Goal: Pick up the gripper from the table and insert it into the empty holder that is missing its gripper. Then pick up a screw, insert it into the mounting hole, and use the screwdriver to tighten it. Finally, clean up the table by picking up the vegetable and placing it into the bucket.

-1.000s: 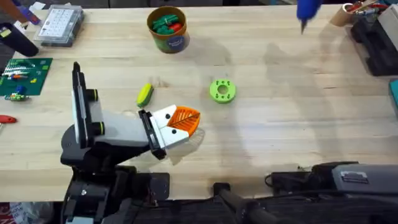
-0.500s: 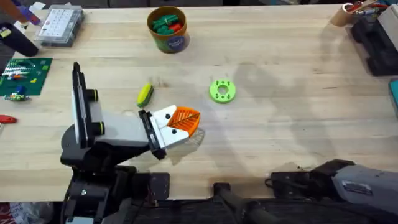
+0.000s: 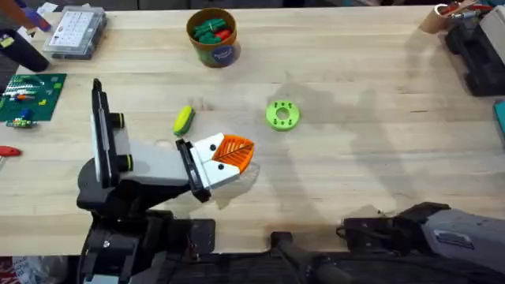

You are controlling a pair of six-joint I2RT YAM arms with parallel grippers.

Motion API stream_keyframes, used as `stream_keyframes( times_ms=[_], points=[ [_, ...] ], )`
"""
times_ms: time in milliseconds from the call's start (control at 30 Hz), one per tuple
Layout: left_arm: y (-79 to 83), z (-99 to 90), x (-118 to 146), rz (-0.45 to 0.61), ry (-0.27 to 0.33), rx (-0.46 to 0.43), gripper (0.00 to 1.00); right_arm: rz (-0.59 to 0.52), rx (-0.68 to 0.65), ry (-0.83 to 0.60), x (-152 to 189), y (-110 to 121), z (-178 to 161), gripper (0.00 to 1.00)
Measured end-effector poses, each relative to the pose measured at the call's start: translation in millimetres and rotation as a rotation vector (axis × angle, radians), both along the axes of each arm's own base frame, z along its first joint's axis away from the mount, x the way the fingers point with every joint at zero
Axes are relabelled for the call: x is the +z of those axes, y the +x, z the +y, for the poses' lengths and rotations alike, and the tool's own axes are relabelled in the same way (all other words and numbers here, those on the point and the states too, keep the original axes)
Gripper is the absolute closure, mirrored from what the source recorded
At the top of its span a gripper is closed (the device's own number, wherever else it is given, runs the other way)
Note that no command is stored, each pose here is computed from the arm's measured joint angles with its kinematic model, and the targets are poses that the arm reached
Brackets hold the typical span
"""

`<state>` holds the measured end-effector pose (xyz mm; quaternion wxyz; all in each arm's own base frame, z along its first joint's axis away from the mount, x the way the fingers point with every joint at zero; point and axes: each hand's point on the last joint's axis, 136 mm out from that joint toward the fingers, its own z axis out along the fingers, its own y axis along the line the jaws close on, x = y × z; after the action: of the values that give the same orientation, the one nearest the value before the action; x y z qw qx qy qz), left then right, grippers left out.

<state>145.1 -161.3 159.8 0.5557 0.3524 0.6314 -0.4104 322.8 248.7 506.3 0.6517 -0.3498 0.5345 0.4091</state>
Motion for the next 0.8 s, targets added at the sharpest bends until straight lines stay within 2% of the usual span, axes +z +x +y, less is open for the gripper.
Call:
stream_keyframes(
  times_ms=[300, 467, 633, 800],
  points=[
    [0.1, 0.0, 0, 0.000, 0.000, 0.000, 0.996, 0.026, 0.184, 0.046, -48, -20, 20, 0.977],
    [0.0, 0.0, 0, 0.000, 0.000, 0.000, 0.996, -0.004, 0.250, 0.094, -61, -35, 21, 0.977],
    [0.1, 0.0, 0, 0.000, 0.000, 0.000, 0.996, -0.064, 0.318, 0.163, -72, -59, 18, 0.977],
    [0.1, 0.0, 0, -0.001, 0.000, 0.001, 0.996, -0.011, 0.417, 0.196, -73, -82, 26, 0.977]
  ],
)
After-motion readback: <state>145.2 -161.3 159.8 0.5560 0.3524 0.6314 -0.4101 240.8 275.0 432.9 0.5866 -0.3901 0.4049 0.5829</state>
